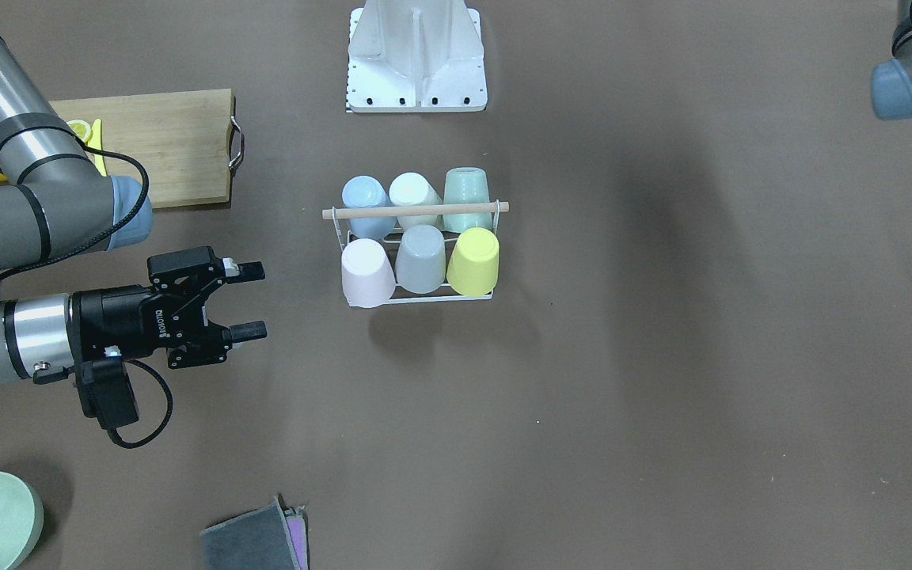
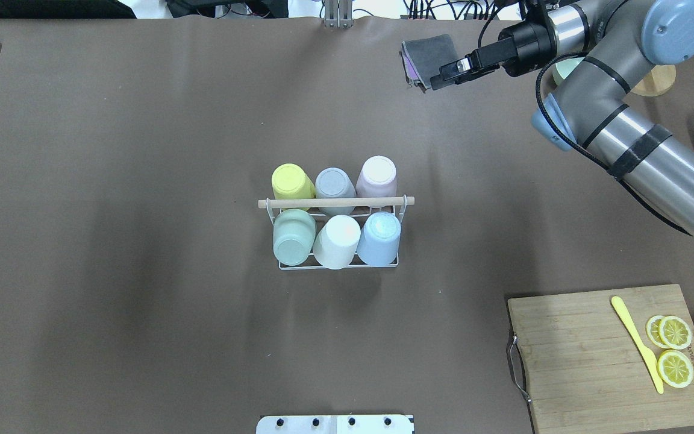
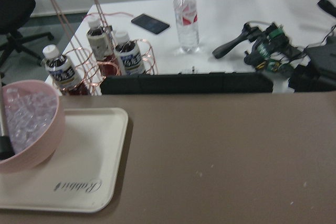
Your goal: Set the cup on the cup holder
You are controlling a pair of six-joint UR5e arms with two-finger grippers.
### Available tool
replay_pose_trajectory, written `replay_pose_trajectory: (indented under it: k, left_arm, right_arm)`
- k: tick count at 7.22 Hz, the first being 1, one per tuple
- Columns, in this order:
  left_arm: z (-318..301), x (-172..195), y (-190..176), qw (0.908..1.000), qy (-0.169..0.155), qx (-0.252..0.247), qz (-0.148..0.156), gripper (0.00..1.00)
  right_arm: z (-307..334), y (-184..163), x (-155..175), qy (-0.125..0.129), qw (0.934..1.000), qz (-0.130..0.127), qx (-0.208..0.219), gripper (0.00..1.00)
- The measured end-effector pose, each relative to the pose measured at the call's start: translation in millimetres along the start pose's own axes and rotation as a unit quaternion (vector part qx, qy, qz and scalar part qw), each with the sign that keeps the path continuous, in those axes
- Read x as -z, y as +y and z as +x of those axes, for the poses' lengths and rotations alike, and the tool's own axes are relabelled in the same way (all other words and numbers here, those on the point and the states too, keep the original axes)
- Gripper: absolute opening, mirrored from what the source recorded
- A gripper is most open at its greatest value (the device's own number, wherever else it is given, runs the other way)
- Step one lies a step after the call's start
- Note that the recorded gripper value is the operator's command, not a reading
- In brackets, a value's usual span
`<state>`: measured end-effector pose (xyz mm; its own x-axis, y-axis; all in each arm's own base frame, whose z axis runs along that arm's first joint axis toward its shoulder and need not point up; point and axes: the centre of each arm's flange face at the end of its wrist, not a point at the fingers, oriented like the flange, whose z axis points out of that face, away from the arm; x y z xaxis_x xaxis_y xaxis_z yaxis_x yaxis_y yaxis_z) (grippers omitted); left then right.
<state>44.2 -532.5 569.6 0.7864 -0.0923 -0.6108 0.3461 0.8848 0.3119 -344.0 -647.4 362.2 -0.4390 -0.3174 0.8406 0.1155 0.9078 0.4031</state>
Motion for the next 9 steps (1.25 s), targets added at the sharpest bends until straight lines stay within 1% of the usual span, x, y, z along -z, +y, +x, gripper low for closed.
replay_pose_trajectory:
  k: [1,2,3,4,5,6,7,8,9]
  left_arm:
    - [-32.9,-3.6,11.3,0.9970,0.011,-0.010,-0.076,0.96]
    - [-64.9,-2.6,21.6,0.9892,0.017,-0.032,-0.142,0.96]
    - [-98.4,-0.1,36.2,0.9808,0.020,-0.059,-0.185,0.96]
    - [-125.4,-0.9,55.9,0.9741,0.024,-0.074,-0.212,0.96]
    - [-142.6,-5.2,73.8,0.9698,0.028,-0.071,-0.232,0.96]
    - [-151.3,-10.6,85.1,0.9672,0.037,-0.055,-0.245,0.96]
    - [-152.7,-14.0,90.0,0.9656,0.050,-0.038,-0.252,0.96]
    - [-150.9,-14.6,91.7,0.9644,0.065,-0.026,-0.255,0.96]
    - [-149.0,-14.2,91.8,0.9639,0.074,-0.023,-0.255,0.96]
  right_arm:
    - [5.5,12.8,-1.5,0.030,0.9980,-0.021,-0.051,0.98]
    - [7.5,26.7,-2.8,0.060,0.9910,-0.043,-0.111,0.98]
    - [7.4,41.2,-5.1,0.087,0.9767,-0.069,-0.184,0.98]
    - [7.9,54.2,-9.1,0.110,0.9550,-0.092,-0.260,0.97]
    - [11.2,65.9,-11.9,0.131,0.9278,-0.110,-0.331,0.94]
    - [15.1,77.9,-12.0,0.155,0.8984,-0.129,-0.390,0.94]
    - [17.3,90.9,-8.9,0.184,0.8750,-0.156,-0.420,0.94]
    - [20.0,103.3,2.8,0.233,0.8590,-0.199,-0.410,0.95]
    - [26.2,110.3,22.6,0.295,0.8487,-0.237,-0.370,0.95]
